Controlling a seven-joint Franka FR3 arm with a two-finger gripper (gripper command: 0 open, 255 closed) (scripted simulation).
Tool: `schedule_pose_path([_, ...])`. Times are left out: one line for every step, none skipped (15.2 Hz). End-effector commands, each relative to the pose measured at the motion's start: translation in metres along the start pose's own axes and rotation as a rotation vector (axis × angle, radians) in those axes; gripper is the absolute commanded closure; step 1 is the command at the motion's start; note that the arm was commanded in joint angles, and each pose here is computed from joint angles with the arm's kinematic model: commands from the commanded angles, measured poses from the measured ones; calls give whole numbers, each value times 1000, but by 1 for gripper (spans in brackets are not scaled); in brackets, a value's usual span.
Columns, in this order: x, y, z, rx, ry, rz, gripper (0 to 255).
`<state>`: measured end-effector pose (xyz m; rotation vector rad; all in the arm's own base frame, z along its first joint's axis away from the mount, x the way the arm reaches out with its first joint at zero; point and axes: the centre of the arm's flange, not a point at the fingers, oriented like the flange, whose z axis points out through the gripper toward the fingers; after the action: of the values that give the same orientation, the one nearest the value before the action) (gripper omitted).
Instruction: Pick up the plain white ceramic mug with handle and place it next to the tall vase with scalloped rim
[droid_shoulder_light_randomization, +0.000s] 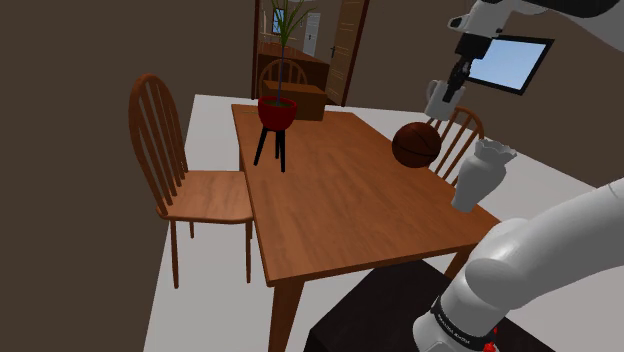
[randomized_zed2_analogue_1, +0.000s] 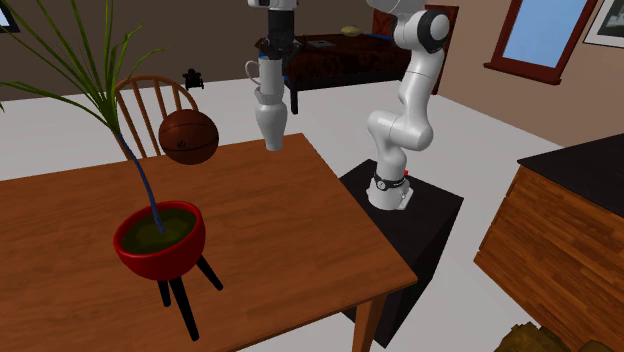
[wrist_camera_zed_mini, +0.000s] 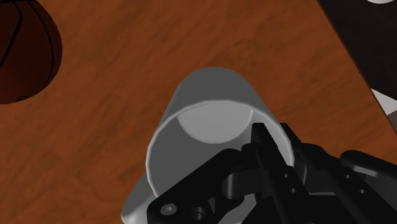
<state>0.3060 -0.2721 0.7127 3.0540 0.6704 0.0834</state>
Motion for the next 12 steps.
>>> schedule_pose_path([-24, 16, 1, 0, 0, -2, 255])
schedule_pose_path([-34, 25, 1, 0, 0, -2, 255])
schedule_pose_path([-45, 33, 0, 0, 0, -2, 255])
schedule_pose_path([-55, 41, 0, 0, 0, -2, 255])
schedule_pose_path([-65, 50, 0, 0, 0, -2, 255])
schedule_pose_path([-75, 58, 0, 0, 0, -2, 255])
schedule_pose_path([-85, 66, -1, 0, 0, -2, 255])
schedule_pose_path([-96, 75, -1, 0, 0, -2, 255])
schedule_pose_path([-106, 83, -1, 0, 0, -2, 255])
schedule_pose_path([-116, 92, -2, 0, 0, -2, 255])
schedule_pose_path([-126, 100, -2, 0, 0, -2, 255])
schedule_pose_path([-137, 108, -2, 0, 0, -2, 255])
